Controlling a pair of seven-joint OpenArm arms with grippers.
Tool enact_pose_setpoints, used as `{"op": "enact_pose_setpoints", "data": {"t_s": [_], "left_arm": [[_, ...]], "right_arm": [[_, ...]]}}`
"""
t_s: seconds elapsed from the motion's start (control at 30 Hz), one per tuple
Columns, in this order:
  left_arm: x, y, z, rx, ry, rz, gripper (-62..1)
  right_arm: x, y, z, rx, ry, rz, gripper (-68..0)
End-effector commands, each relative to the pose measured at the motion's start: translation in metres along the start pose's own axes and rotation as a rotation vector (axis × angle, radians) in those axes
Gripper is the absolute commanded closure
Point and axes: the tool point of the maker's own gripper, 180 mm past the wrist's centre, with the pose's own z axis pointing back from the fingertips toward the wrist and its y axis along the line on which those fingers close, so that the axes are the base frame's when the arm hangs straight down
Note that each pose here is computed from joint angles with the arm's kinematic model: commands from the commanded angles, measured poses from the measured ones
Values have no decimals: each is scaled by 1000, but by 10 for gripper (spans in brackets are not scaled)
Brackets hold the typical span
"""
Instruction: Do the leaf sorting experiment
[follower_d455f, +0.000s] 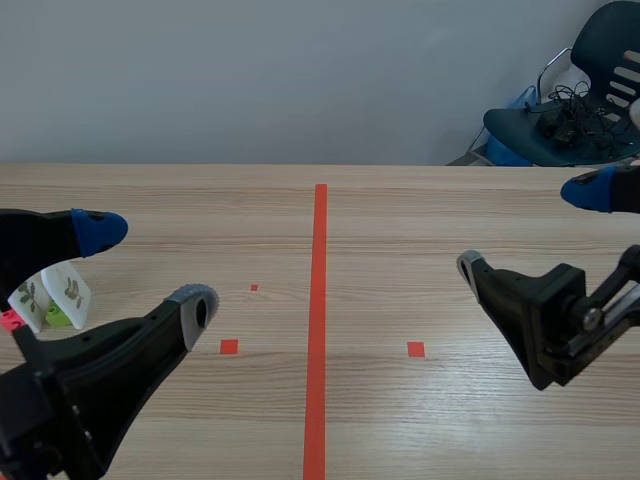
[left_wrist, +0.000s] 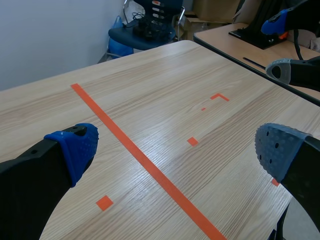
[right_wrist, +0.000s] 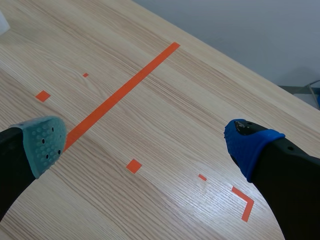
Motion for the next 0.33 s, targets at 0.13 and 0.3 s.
{"op": "enact_pose_setpoints", "data": {"t_s": [0.13,0.3], "left_arm": [[4,0,0,0,-19,6,-623],[4,0,0,0,-16,6,-623]], "right_arm": [[9,-5,0,-16,-30,8,-679],[9,-5,0,-16,-30,8,-679]]}}
